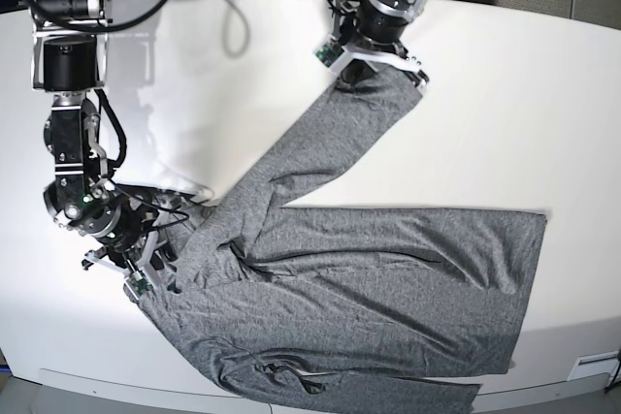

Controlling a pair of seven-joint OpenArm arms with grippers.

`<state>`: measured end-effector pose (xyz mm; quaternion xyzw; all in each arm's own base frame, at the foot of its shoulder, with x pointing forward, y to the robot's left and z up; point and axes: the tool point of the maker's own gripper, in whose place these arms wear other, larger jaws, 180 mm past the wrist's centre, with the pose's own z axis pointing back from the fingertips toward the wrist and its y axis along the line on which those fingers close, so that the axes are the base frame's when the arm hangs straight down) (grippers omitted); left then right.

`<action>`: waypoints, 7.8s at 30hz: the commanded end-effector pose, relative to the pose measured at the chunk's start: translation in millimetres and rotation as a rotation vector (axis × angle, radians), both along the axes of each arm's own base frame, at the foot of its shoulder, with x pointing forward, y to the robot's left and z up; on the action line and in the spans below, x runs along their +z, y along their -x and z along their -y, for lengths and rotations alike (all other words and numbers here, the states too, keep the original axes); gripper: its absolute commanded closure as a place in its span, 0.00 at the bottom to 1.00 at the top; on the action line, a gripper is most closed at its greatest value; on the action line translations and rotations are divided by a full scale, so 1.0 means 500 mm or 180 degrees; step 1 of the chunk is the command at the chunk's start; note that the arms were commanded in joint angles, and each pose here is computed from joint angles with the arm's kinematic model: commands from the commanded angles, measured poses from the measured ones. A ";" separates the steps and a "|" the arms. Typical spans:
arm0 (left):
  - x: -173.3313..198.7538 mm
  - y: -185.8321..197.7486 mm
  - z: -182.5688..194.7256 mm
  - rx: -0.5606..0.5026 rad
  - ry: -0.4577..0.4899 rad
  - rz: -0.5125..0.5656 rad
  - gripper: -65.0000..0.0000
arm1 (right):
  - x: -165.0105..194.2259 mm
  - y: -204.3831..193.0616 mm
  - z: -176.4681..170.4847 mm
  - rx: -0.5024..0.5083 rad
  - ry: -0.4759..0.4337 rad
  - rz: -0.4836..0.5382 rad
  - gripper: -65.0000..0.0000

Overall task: Fold the T-shirt properly
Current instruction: 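Grasp the sleeve cuff with the left gripper and pull it toward the hem, then lay the folded fabric down with both grippers near the hem, then hold the hem with both grippers and adjust the right gripper's grip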

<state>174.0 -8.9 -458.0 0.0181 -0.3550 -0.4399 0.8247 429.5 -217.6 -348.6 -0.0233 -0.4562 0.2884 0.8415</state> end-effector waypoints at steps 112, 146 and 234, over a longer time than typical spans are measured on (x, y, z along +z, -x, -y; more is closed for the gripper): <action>0.277 -0.680 -0.393 0.1130 -0.0764 0.1149 1.00 | -0.050 -0.104 -0.120 0.0699 0.0772 -0.0201 0.69; 0.317 -0.703 -0.352 0.0808 -0.0515 0.1560 1.00 | 0.078 -0.210 -0.054 -0.0245 0.0558 0.0364 1.00; 0.201 -0.656 -0.393 0.0774 -0.0653 0.1291 1.00 | -0.009 -0.219 -0.107 -0.0408 0.0310 -0.0177 0.75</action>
